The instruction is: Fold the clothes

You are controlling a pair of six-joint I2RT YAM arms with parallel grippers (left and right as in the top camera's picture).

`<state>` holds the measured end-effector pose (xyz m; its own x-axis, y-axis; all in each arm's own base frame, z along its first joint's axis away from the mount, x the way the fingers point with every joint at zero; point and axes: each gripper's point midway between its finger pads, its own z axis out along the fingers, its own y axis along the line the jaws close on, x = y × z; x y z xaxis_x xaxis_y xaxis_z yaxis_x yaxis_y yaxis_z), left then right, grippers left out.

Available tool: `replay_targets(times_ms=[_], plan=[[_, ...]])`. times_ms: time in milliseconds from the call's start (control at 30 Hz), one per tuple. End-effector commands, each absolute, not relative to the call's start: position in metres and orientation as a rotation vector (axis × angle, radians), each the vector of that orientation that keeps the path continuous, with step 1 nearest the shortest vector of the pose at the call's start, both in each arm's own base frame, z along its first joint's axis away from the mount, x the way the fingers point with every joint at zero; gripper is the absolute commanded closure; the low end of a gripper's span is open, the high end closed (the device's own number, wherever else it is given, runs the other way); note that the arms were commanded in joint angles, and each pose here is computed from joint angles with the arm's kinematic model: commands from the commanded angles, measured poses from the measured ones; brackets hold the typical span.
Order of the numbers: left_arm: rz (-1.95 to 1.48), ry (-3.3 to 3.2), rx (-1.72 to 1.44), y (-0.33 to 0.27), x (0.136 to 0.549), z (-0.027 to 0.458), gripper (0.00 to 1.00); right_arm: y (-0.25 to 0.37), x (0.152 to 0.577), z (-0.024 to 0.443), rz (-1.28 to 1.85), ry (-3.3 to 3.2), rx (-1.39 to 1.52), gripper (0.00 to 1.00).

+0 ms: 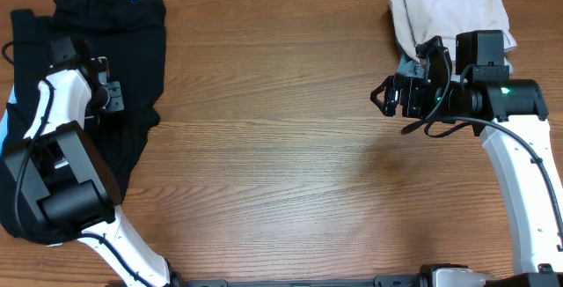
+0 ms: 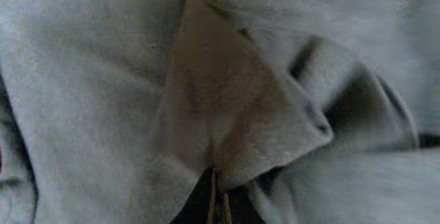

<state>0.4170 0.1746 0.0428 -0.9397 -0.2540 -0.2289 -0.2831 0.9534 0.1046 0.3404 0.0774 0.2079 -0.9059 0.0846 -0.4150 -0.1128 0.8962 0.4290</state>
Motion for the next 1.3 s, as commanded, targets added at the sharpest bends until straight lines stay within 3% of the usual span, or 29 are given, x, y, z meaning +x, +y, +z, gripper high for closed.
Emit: replay_targets(times_ms=[0,267,567,833,1067,1267], plan=[[-0.008,2.750,-0.473,0.136,0.453,0.107,0.96,0.079,0.346,0.220,0.620,2.591,-0.040,0.16],[-0.312,2.760,-0.202,0.008,0.449,0.205,0.96,0.079,0.349,0.222,0.651,2.589,0.076,0.17],[-0.520,2.808,0.246,-0.174,0.410,0.213,0.96,0.058,0.351,0.237,0.668,2.558,0.259,0.19],[-0.648,2.618,0.603,-0.314,0.371,0.231,0.96,-0.027,0.330,0.316,0.550,2.376,0.512,0.15],[-0.642,2.497,0.669,-0.370,0.354,0.241,0.95,-0.077,0.300,0.369,0.459,2.186,0.653,0.10],[-0.752,2.411,0.712,-0.399,0.348,0.255,0.92,-0.084,0.291,0.378,0.438,2.145,0.671,0.09]])
